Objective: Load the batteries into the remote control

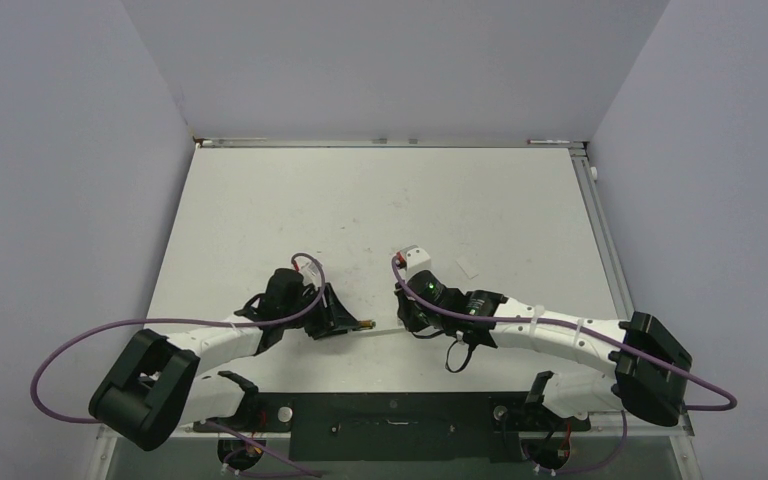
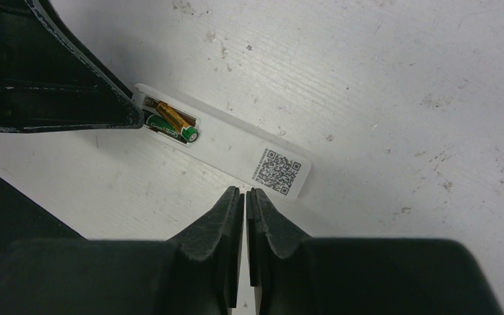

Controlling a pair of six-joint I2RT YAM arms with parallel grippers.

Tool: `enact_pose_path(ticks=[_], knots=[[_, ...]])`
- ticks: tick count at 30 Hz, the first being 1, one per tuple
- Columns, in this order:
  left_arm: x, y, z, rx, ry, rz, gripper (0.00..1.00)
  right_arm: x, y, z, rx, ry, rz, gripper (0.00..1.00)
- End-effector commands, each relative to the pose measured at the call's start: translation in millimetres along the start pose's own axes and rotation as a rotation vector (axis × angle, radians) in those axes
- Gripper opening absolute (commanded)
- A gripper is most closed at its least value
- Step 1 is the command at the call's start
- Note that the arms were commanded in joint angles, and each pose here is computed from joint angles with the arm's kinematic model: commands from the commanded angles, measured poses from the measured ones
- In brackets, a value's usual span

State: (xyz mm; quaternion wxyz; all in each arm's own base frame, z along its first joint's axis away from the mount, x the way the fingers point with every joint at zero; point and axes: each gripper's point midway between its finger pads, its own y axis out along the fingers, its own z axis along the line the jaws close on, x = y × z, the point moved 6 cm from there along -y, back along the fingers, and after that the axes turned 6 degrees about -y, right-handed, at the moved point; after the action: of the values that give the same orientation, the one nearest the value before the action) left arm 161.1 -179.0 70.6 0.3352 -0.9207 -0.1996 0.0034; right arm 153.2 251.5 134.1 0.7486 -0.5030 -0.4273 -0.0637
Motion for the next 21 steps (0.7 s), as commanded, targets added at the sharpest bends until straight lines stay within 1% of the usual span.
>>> enact_pose_path(ticks=[1, 4, 11, 15, 21], knots=[[-1.2, -0.9, -15.1, -0.064, 0.039, -0.022, 0.43, 5.5, 8.2, 5.8, 0.032, 0.061, -0.035, 0.11], [-5.2, -1.3, -14.6, -0.063, 0.041, -0.028, 0.42, 6.7, 12.9, 9.9, 0.047, 0.078, -0.031, 0.13], [-6.5, -0.8, -9.8, -0.042, 0.043, -0.038, 0.39, 10.8, 25.8, 18.0, 0.058, 0.109, -0.001, 0.14], [-6.3, 1.5, -8.4, -0.038, 0.042, -0.033, 0.38, 11.5, 34.0, 23.0, 0.071, 0.120, 0.013, 0.17], [-5.7, 3.0, -8.9, -0.042, 0.043, -0.031, 0.37, 16.7, 40.4, 30.6, 0.098, 0.136, 0.015, 0.18]])
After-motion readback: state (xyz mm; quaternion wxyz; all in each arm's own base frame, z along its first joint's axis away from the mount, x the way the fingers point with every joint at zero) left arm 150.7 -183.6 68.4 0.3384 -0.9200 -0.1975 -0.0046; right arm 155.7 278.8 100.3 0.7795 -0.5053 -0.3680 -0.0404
